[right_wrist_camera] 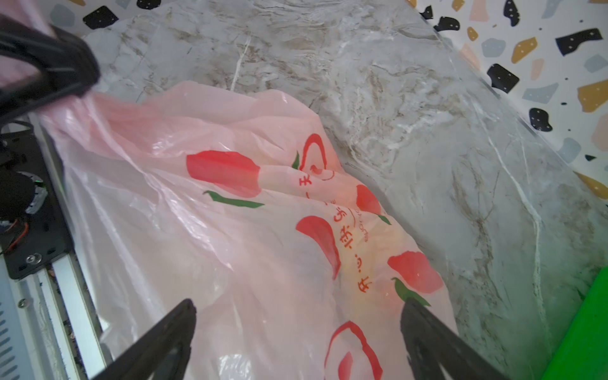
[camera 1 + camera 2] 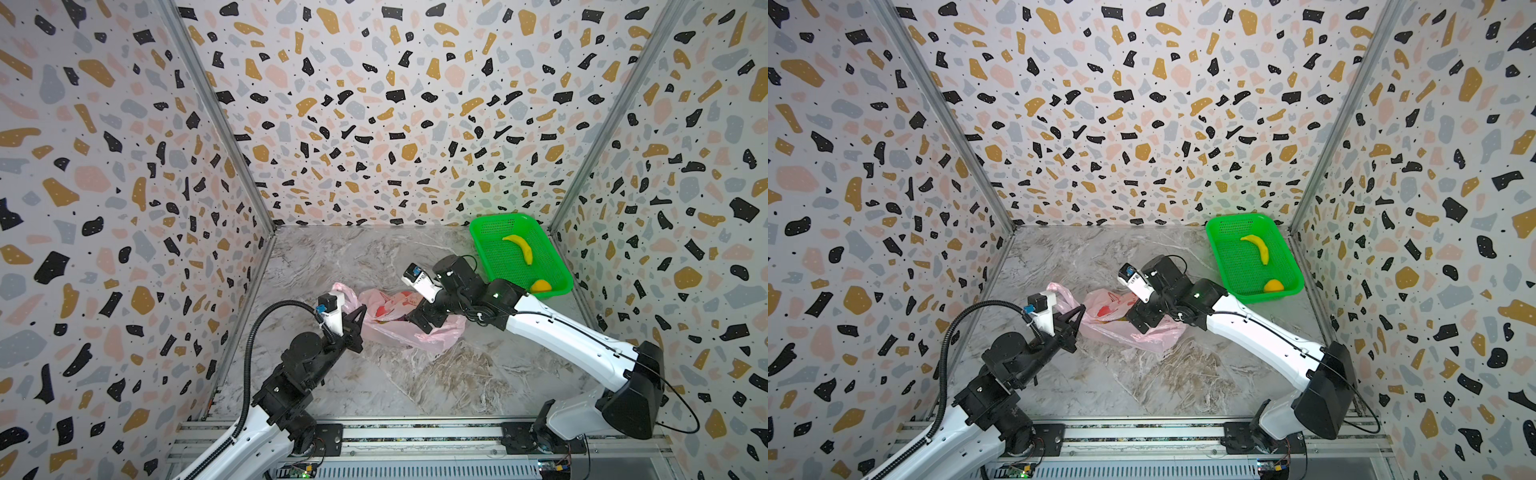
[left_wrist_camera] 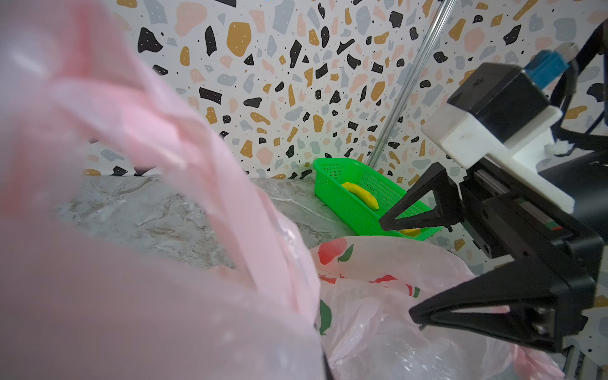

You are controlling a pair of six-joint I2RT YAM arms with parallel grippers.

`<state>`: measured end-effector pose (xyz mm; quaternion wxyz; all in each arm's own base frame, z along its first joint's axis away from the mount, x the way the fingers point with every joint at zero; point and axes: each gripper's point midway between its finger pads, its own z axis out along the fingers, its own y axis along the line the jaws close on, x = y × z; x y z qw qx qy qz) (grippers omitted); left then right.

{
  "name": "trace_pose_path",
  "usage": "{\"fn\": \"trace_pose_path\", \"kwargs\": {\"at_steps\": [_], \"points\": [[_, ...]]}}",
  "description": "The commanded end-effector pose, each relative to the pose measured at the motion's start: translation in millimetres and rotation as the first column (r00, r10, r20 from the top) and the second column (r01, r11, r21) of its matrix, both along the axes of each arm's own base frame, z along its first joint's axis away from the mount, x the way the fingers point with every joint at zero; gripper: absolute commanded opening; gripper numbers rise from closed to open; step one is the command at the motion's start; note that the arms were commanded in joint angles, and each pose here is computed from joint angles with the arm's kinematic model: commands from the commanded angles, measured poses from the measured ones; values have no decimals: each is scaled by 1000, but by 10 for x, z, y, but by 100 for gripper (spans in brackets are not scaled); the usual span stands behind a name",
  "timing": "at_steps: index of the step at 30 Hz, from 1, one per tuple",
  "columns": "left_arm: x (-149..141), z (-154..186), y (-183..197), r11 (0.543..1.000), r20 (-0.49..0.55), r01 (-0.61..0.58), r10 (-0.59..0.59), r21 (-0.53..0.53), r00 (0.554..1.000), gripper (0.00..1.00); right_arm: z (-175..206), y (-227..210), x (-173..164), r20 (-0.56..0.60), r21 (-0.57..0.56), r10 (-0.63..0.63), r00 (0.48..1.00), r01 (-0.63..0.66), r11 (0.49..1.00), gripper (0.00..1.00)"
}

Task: Untie the knot of the plastic bag and take out the fruit
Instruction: Open the plastic bag at the center of the table.

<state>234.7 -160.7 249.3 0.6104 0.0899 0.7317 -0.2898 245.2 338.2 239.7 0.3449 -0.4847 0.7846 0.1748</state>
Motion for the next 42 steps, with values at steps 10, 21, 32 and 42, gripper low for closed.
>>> {"fn": "trace_pose_path", "kwargs": {"at_steps": [10, 21, 32, 42], "points": [[-74, 117, -48, 999, 27, 36, -35, -28, 999, 0, -372, -62, 309, 153, -121, -105, 983, 124, 985, 63], [-88, 69, -42, 999, -19, 31, -31, 13, 999, 42, -82, -59, 480, 180, 54, -200, 963, 193, 980, 0], [-96, -31, -124, 997, -56, 67, -65, 36, 996, 67, 21, -110, 502, 141, 88, -217, 966, 206, 975, 0], [-63, -86, -151, 994, -72, 53, -46, 95, 996, 89, 91, -103, 594, 100, 123, -230, 968, 217, 968, 0]]}}
